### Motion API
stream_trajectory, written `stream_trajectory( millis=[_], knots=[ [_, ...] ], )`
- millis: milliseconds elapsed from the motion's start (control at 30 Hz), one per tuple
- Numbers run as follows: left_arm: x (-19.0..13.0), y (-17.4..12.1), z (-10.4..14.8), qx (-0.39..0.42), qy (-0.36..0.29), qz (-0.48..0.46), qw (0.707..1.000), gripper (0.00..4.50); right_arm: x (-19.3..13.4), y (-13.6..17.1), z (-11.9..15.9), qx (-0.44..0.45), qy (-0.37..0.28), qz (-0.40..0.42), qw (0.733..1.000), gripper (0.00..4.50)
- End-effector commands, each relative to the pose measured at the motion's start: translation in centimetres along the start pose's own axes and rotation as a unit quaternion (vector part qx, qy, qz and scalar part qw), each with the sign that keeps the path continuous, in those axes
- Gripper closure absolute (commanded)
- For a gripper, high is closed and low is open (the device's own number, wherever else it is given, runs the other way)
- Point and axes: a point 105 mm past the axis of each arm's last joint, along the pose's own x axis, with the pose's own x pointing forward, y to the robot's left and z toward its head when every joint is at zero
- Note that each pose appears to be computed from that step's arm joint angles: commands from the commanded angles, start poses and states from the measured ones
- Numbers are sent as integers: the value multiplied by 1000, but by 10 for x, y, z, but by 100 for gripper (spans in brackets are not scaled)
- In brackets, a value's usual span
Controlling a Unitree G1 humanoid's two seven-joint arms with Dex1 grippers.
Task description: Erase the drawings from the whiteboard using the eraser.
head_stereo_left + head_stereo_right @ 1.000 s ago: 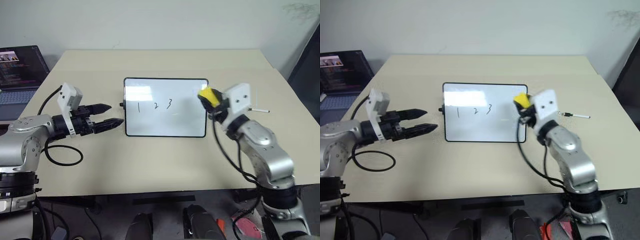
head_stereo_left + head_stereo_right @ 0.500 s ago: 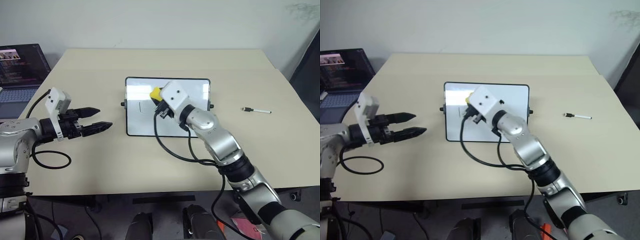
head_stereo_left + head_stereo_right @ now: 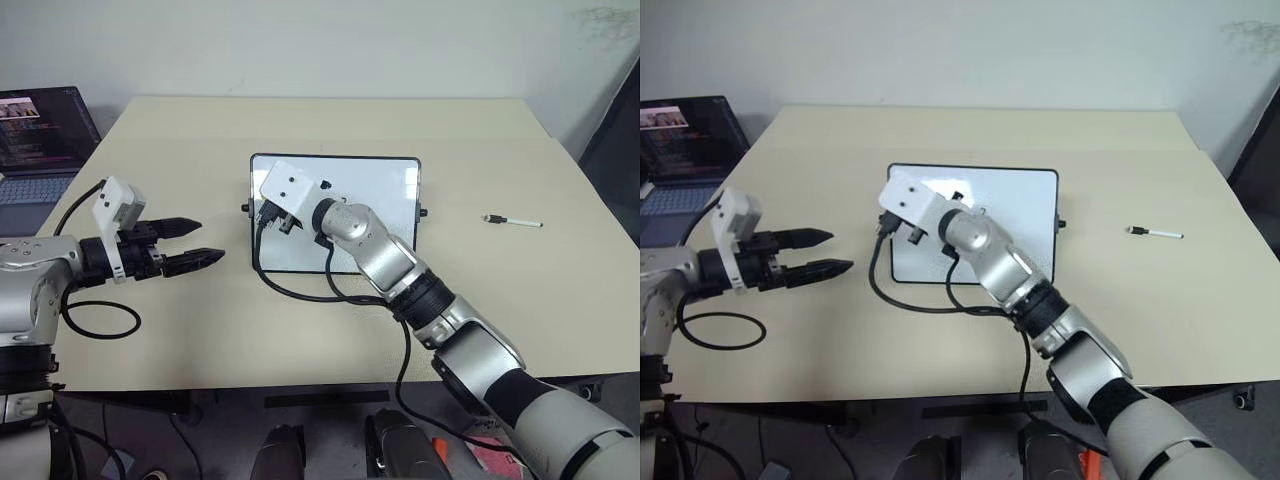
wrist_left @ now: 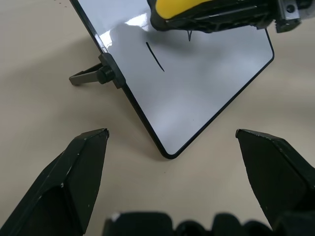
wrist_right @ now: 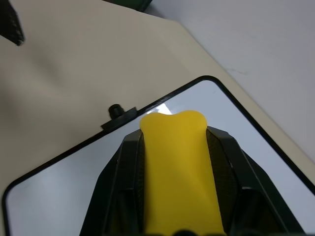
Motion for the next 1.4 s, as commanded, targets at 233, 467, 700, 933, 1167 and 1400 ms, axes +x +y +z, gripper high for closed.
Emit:
stream_trajectory(
  millis=[233, 467, 700, 933, 1167, 1400],
  knots=[
    [1, -5, 15, 29, -1, -13, 1000, 0, 13, -15, 9, -22, -41, -33, 998, 307],
    [0, -6, 18, 29, 1, -16, 999, 0, 17, 11, -12, -17, -19, 7, 1000, 307],
    [1, -7, 21, 32, 2, -18, 999, 0, 14, 32, -46, 8, 34, 51, 998, 308],
    [2, -6, 25, 36, 1, -17, 999, 0, 7, 54, -72, 25, 66, 88, 994, 309],
    [3, -3, 25, 34, -1, -10, 999, 0, 9, 44, -38, 34, 3, 79, 996, 309],
    [-2, 8, 11, 28, 11, 24, 999, 0, -6, 21, 17, 40, -93, 48, 994, 309]
  ],
)
